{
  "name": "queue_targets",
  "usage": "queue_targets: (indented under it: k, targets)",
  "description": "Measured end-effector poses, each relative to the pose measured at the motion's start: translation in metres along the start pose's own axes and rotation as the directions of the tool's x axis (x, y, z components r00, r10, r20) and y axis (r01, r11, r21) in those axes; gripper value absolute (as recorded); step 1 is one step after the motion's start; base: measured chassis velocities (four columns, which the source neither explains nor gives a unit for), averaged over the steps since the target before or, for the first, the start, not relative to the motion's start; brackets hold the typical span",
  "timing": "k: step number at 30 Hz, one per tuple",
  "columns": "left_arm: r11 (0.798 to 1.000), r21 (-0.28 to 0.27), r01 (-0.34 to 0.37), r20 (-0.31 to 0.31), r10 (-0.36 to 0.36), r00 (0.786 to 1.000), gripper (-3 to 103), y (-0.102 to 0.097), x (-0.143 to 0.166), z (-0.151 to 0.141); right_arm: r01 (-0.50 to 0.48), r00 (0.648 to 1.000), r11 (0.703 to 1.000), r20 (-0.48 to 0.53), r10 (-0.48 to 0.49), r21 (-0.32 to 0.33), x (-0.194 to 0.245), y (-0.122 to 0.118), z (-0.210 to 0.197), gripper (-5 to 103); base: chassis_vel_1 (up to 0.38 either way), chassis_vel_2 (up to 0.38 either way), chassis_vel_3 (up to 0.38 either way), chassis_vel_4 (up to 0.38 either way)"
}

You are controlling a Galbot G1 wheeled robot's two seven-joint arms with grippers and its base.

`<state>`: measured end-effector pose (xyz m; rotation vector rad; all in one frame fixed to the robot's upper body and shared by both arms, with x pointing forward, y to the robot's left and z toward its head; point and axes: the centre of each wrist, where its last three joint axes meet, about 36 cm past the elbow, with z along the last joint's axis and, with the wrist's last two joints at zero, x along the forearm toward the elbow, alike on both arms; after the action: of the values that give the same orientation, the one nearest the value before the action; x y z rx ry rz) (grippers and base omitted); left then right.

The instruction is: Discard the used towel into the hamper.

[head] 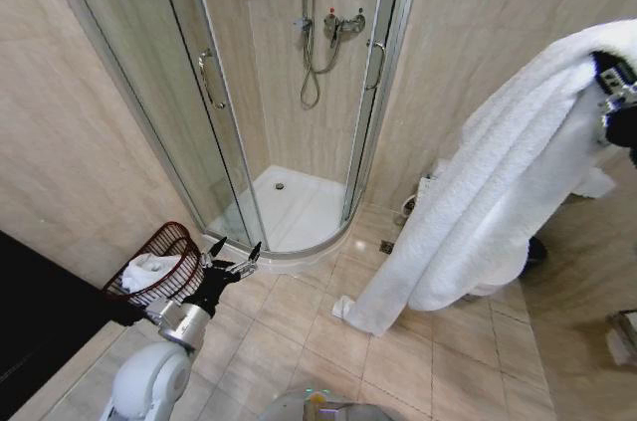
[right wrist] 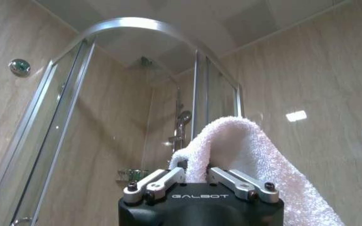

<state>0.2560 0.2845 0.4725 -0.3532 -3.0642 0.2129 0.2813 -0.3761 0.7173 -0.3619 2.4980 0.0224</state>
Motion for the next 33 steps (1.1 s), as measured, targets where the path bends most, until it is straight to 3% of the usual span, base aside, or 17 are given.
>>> queue_targets:
  k: [33]
  targets:
    - [1.000,0.000,0.000,0.000,0.000,1.000,100,0.000,0.000,0.000,0.005,1.000,1.000,0.021,-0.005,0.003,0.000,-0.001,-0.012,3,0.000,0.000,0.000,0.000]
